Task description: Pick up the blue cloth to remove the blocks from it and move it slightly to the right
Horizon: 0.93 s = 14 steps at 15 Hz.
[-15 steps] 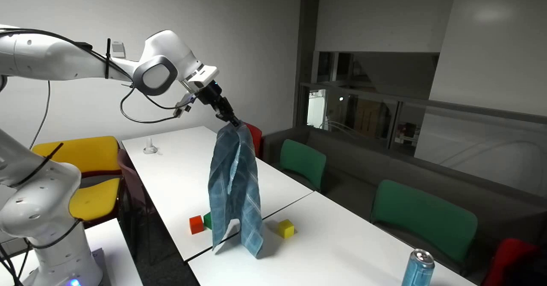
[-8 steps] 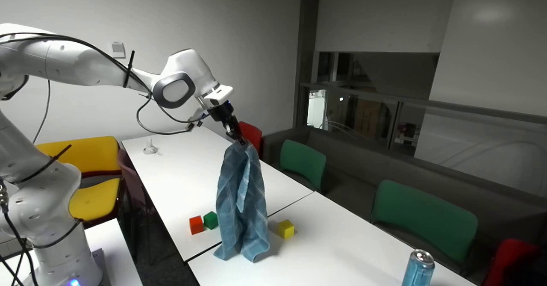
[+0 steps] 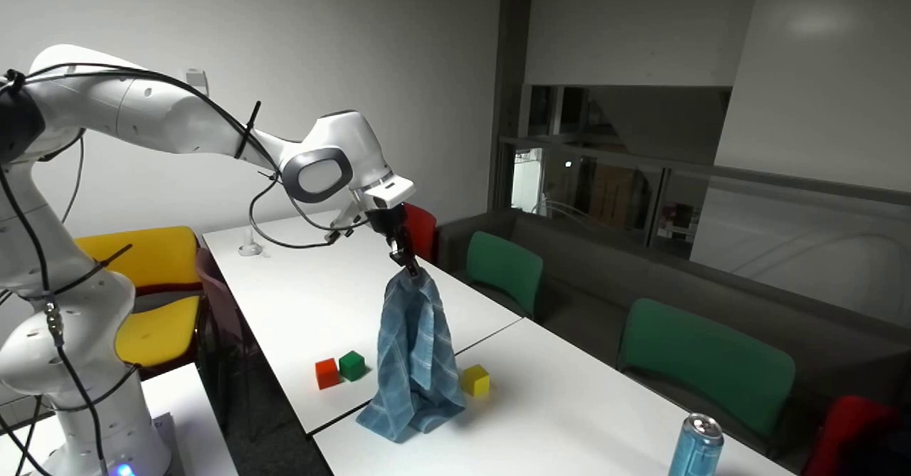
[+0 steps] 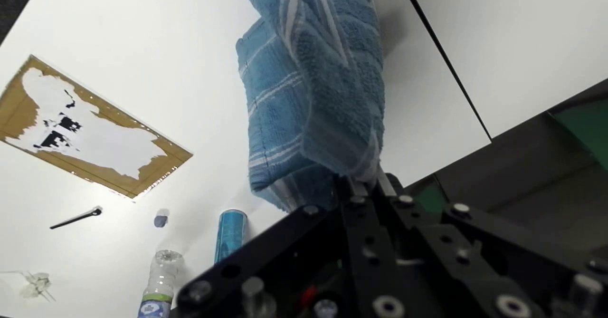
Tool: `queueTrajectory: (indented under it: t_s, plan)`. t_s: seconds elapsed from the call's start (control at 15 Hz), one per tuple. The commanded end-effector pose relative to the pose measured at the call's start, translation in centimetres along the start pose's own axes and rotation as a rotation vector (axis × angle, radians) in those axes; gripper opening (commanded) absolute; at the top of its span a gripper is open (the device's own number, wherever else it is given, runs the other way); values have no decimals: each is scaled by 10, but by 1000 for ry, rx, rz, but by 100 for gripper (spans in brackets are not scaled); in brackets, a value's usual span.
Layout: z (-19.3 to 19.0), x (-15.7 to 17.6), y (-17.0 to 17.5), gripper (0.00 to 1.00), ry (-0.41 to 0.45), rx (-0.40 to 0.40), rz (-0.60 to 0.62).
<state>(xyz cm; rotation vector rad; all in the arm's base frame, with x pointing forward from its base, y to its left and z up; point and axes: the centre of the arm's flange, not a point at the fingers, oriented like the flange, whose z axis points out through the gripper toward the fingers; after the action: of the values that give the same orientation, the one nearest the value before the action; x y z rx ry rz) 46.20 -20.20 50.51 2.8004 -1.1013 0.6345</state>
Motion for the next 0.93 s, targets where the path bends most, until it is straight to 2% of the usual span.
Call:
queueTrajectory:
  t_s: [0.0,0.47,0.67,0.87]
  plan:
    - [-3,4,5,2,-34,-12,12]
    - [-8,2,2,2,-44,-18,9]
    - [-17,2,-1,2,-49,33,-6]
    - [-31,-5,-8,2,-63,122,-39]
